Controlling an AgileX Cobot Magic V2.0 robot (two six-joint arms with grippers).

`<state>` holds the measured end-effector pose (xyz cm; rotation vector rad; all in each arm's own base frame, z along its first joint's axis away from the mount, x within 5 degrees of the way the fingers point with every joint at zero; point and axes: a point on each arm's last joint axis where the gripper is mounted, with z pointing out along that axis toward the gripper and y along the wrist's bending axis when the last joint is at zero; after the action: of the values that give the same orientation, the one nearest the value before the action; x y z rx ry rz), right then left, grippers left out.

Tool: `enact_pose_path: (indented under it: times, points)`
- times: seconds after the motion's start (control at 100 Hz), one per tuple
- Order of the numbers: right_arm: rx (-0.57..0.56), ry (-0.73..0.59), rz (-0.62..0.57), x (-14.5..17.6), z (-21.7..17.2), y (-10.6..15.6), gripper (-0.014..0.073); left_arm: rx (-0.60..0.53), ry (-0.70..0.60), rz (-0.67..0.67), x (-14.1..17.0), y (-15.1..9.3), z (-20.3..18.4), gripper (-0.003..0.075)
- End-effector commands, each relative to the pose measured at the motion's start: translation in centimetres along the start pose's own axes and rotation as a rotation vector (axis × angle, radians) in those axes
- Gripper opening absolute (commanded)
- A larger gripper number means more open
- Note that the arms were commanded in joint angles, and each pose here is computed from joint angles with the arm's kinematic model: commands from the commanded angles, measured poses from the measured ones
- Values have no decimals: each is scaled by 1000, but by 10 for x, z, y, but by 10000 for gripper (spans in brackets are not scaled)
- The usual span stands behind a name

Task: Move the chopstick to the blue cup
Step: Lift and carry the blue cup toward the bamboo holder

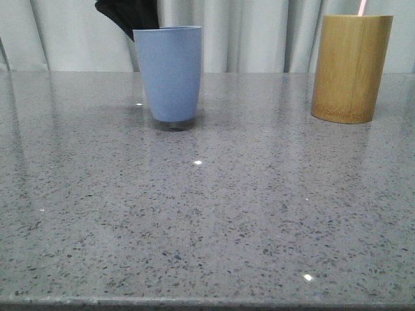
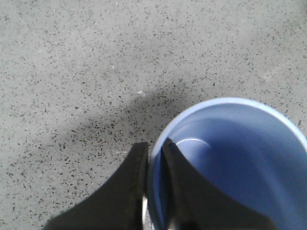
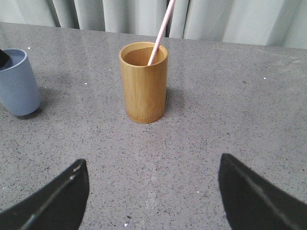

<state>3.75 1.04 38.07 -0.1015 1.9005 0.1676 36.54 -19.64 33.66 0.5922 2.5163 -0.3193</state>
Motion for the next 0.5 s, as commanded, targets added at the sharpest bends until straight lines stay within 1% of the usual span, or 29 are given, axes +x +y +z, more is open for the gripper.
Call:
enact_pose_path:
  times: [0.0, 0.21, 0.49]
  points:
    - [-2, -90, -4, -15, -2, 1, 562, 14, -134, 5, -13, -7, -31, -19]
    - [-2, -90, -4, -15, -2, 1, 562, 13, -119, 3, -13, -6, -23, -19]
    - [-2, -90, -4, -15, -2, 1, 562, 27, -135, 43, -14, -19, -19, -19]
